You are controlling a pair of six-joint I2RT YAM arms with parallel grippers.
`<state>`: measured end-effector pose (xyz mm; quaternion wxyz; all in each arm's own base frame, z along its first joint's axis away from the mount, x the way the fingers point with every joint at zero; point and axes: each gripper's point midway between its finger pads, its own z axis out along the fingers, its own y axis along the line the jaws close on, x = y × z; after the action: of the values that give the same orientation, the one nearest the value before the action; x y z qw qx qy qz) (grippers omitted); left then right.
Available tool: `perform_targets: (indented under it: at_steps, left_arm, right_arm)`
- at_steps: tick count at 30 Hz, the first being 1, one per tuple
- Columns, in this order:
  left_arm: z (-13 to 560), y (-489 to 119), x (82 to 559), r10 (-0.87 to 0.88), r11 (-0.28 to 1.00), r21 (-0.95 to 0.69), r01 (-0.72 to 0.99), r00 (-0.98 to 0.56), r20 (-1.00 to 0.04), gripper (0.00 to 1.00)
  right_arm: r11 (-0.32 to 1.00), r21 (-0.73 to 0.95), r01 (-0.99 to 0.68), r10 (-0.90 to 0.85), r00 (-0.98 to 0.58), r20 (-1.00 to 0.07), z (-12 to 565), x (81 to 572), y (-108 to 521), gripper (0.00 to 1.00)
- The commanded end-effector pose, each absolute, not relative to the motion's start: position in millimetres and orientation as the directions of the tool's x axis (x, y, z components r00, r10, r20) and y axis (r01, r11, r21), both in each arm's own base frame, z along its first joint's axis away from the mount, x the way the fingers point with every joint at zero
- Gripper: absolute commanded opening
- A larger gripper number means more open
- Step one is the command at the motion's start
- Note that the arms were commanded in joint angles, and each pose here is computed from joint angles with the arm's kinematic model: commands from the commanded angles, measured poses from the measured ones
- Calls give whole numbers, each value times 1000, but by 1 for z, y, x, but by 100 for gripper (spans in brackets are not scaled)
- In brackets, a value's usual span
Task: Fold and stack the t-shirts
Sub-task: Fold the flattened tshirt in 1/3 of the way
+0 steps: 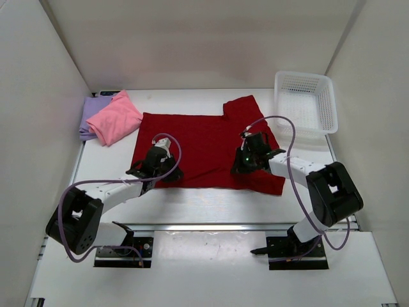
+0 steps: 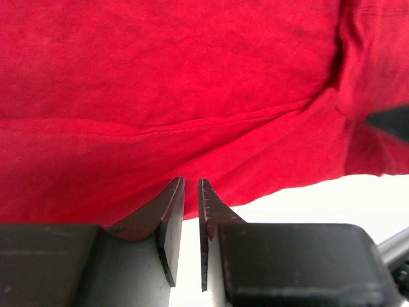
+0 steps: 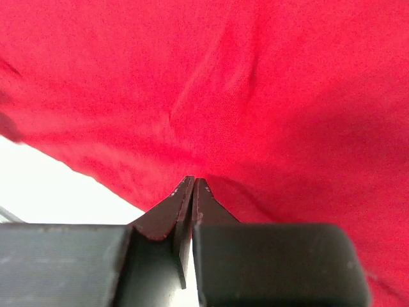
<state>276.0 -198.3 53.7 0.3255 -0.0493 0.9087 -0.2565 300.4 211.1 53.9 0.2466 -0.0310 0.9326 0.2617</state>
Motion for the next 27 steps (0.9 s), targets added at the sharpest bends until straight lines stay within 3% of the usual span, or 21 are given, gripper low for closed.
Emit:
perform_targets:
  at_steps: [1,8,12,18,23,27]
  left_arm:
    - [52,-185,274,-188,913,-398,86,-779,-598,26]
    - [21,-174,278,-229,922,-388,-7,-817,-529,22]
    - [1,-151,262,-316,895,-434,-103,-834,-452,22]
    - [1,-138,227,-302,904,-416,-98,-835,-460,23]
    - [-5,-133,196,-325,888,-442,-126,-853,-409,24]
    - [-4,-140,175,-346,865,-480,-143,-864,-367,23]
  right_arm:
    - [868,441,-229,0,-887,-461,35,285,220,0]
    - [888,391,-244,-66,-907,-416,12,276,218,0]
    - [886,392,-247,-101,-929,-357,-1,246,213,0]
    - [895,388,-221,-137,-963,-232,-20,179,192,0]
    - [877,391,-280,-245,-960,-139,-27,120,196,0]
    - [867,371,-334,-291,-942,-167,-16,116,198,0]
